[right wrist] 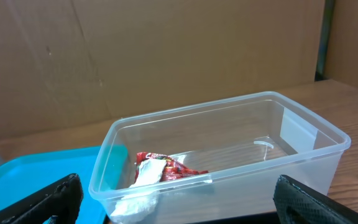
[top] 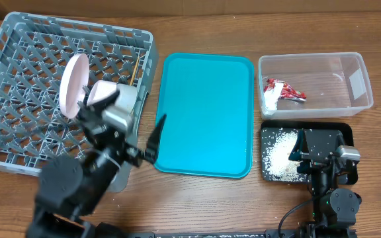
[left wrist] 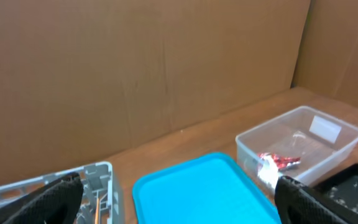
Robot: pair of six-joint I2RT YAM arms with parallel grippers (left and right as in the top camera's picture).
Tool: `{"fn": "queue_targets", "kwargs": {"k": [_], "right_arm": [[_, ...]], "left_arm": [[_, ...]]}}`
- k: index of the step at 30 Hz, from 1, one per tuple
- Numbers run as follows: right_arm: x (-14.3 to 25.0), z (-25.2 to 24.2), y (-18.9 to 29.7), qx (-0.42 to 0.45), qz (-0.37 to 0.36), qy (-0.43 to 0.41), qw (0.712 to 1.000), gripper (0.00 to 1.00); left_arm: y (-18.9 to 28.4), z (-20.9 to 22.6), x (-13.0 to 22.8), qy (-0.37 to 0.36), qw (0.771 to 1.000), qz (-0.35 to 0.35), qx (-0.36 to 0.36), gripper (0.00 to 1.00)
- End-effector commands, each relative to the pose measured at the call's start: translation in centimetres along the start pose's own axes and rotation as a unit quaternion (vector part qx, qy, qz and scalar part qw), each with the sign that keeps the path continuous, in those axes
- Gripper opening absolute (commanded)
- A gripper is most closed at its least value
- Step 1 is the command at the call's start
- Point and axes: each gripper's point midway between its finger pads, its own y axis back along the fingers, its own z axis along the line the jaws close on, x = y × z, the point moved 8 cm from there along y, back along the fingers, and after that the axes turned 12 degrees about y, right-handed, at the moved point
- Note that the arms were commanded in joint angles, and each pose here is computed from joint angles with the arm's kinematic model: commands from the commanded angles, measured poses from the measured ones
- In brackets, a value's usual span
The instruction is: Sort waste into correct bins and load items into the dishwasher
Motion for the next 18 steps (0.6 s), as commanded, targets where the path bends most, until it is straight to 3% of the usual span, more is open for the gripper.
{"fn": "queue_targets", "kwargs": {"k": [1, 9, 18], "right_arm": [[0.2, -0.1, 0.0, 0.004, -0.003, 0.002, 1.0, 1.0], [0.2, -0.1, 0.0, 0.004, -0.003, 0.002, 1.0, 1.0], [0.2, -0.1, 0.0, 0.004, -0.003, 0.002, 1.0, 1.0]], "left_arm": [[0.7, 0.4, 4.1, -0.031, 0.999, -0.007, 0.008, 1.0], [1.3, 1.5, 11.9, -0.053, 0.998, -0.034, 0.013, 1.0], [0.9, 2.5, 18.3, -0.057, 0.997, -0.058, 0.016, 1.0]]}}
